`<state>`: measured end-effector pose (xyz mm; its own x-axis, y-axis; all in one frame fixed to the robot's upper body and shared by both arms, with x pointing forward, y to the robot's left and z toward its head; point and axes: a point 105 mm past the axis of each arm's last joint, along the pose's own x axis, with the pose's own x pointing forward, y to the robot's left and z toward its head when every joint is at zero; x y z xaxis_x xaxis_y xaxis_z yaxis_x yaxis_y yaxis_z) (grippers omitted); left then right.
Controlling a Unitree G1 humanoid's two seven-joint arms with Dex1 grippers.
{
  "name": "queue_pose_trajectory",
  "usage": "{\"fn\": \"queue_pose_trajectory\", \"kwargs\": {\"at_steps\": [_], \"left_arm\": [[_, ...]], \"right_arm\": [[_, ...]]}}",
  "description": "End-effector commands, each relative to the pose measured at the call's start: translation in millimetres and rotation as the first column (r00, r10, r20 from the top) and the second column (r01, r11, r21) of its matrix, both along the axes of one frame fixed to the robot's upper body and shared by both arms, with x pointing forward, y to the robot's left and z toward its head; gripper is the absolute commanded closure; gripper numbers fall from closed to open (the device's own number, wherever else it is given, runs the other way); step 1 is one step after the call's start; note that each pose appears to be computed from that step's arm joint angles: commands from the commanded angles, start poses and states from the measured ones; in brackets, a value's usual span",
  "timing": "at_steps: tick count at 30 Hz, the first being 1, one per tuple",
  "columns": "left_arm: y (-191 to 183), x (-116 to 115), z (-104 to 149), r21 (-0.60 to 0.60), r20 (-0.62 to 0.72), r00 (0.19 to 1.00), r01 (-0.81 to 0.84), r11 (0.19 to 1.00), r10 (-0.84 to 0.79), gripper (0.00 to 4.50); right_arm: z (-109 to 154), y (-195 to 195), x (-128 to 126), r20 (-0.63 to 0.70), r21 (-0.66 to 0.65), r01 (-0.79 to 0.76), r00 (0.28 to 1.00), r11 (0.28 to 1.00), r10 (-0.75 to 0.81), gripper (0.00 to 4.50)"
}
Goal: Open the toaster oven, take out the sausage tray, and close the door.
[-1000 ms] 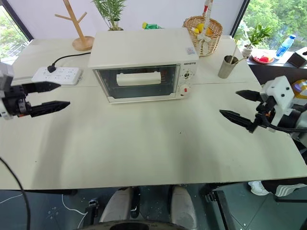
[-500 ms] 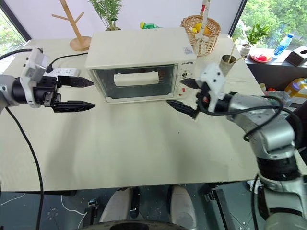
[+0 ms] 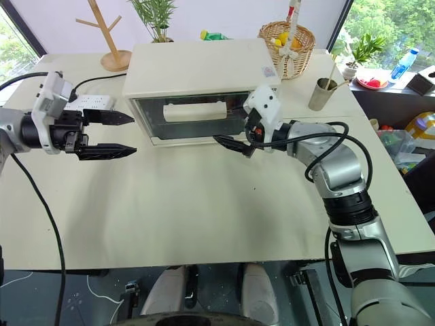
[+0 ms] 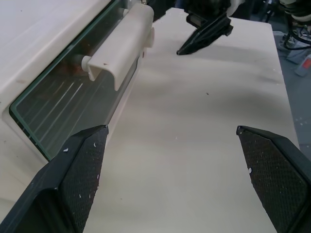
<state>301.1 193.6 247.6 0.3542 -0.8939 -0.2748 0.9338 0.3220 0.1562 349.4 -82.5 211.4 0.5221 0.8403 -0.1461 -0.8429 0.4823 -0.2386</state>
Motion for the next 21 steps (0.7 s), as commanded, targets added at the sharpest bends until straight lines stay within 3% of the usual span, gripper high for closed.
{"fn": "queue_pose_trajectory", "kwargs": {"at_steps": [1,11,21], "left_arm": [[2,0,18,-0.027,0.075,0.997,-0.010,1.000,0.012,0.07],[-1,10,25,-0.059,0.083,0.996,-0.008,0.998,0.013,0.07],[-15,27,44,-0.136,0.100,0.995,0.020,0.991,-0.007,0.07]], "right_arm": [[19,11,-6,0.064,0.023,-0.051,0.997,0.998,0.049,0.00],[27,24,-27,0.137,0.038,-0.137,0.982,0.990,0.131,0.00],[7,23,-51,0.094,0.038,-0.143,0.986,0.989,0.139,0.00]]}}
